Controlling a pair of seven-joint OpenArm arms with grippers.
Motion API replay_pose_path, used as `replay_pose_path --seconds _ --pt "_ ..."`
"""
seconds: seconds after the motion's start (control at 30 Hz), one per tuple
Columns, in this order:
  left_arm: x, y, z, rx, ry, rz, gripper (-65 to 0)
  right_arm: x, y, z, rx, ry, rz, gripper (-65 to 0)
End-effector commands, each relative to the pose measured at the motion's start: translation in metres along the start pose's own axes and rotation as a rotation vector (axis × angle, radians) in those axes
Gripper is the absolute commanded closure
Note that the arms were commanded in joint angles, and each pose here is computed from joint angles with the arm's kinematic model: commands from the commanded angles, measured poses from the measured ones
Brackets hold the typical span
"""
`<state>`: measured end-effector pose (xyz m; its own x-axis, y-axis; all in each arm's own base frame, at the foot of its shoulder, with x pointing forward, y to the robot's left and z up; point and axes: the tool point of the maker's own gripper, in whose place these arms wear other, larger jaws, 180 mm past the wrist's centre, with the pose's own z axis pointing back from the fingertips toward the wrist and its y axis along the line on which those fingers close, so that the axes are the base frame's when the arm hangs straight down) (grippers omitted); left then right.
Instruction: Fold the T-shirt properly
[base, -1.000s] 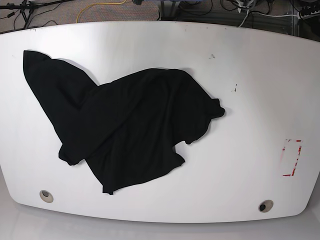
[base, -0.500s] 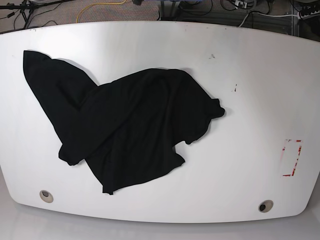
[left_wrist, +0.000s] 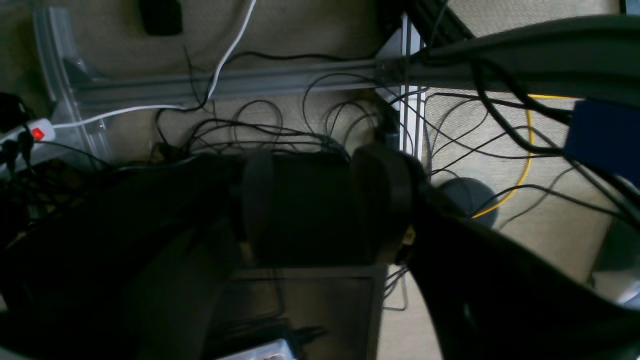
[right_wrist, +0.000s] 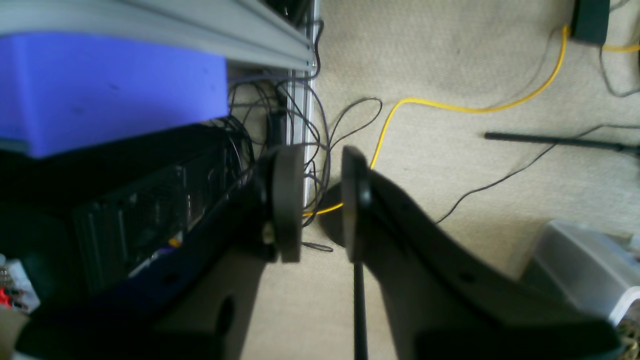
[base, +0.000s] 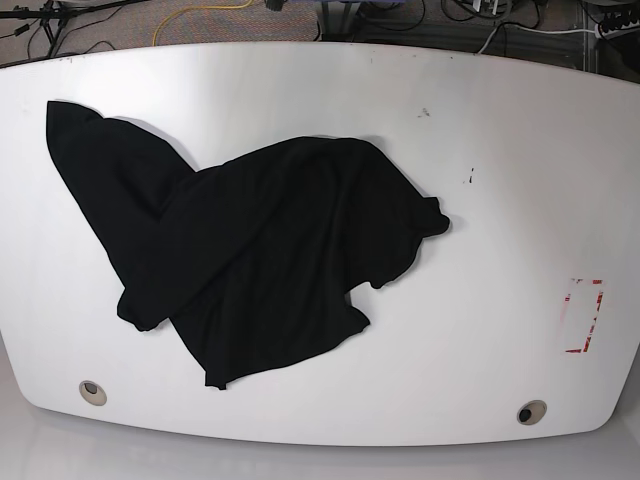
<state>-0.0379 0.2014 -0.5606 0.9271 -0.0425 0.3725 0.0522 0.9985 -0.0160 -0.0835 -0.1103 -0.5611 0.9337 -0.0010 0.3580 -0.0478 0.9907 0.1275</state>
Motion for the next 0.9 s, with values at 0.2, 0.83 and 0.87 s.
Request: replay_pose_path --seconds 0.2,0.83,0.87 --pt "0.002 0.008 0.018 0.02 -0.034 0.017 -27.7 0.001 0.003 0.02 -0.003 -0.028 0.005 -12.3" --pt "0.023 0.028 0.054 0.061 -0.113 0.015 -27.5 0.013 0.004 0.049 -0.021 -0.081 0.023 -11.8" --pt "0.027 0.026 0.056 0.059 -0.123 0.012 -27.4 0.016 0.004 0.051 -0.022 -0.088 0.025 -11.8"
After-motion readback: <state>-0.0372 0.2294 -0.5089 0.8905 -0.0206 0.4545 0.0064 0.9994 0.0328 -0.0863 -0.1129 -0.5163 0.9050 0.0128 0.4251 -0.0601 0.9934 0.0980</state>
